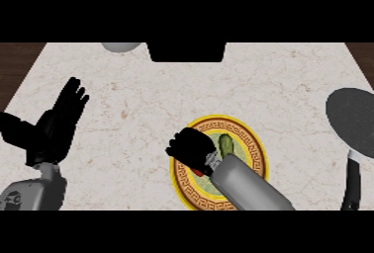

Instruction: Pick the bell pepper from the plate and place it in the pan

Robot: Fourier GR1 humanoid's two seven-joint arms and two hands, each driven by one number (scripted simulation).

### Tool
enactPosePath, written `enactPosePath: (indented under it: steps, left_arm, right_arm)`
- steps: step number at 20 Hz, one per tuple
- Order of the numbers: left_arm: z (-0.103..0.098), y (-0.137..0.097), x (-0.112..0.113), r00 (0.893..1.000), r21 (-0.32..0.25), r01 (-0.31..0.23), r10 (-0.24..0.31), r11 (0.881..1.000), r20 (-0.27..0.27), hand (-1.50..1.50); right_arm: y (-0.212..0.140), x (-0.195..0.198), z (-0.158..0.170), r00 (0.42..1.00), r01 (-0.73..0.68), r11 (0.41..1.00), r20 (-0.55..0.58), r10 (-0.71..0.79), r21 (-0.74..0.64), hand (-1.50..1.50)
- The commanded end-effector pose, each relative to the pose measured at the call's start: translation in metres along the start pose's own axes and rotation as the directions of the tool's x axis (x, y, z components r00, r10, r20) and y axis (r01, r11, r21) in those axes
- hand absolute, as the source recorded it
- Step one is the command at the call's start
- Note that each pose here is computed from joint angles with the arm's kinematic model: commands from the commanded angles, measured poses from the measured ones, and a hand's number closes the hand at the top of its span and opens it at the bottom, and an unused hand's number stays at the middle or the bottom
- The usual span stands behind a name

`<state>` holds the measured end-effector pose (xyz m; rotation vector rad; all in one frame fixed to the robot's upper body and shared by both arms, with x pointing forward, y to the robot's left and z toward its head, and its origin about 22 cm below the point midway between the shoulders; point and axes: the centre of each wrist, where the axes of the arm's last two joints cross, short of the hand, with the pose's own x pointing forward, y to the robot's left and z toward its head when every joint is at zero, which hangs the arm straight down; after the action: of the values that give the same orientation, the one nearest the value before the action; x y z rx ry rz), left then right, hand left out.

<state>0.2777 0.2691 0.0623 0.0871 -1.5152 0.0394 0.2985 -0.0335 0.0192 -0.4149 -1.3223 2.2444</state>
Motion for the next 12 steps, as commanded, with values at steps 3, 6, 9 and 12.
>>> enactPosePath:
  steps: [3, 6, 9, 12]
  left_arm:
    - [0.013, 0.003, -0.013, 1.000, 0.013, 0.005, -0.005, 1.000, 0.012, 0.00]
    - [-0.001, 0.010, -0.005, 1.000, 0.003, -0.011, 0.011, 1.000, -0.008, 0.00]
    - [0.010, 0.020, 0.011, 1.000, -0.009, 0.001, -0.001, 1.000, 0.000, 0.00]
    - [0.003, 0.015, -0.014, 1.000, 0.004, 0.006, -0.006, 1.000, 0.011, 0.00]
  right_arm:
    - [0.022, 0.002, -0.006, 0.998, 0.025, 0.999, 0.056, -0.023, -0.030, 1.50]
    - [0.002, -0.001, -0.004, 0.996, 0.060, 0.998, 0.067, -0.058, -0.027, 1.50]
    - [0.017, 0.004, -0.006, 0.994, 0.080, 0.995, 0.075, -0.076, -0.056, 1.50]
    - [0.002, -0.010, 0.002, 0.997, 0.055, 0.981, 0.054, -0.046, -0.184, 1.50]
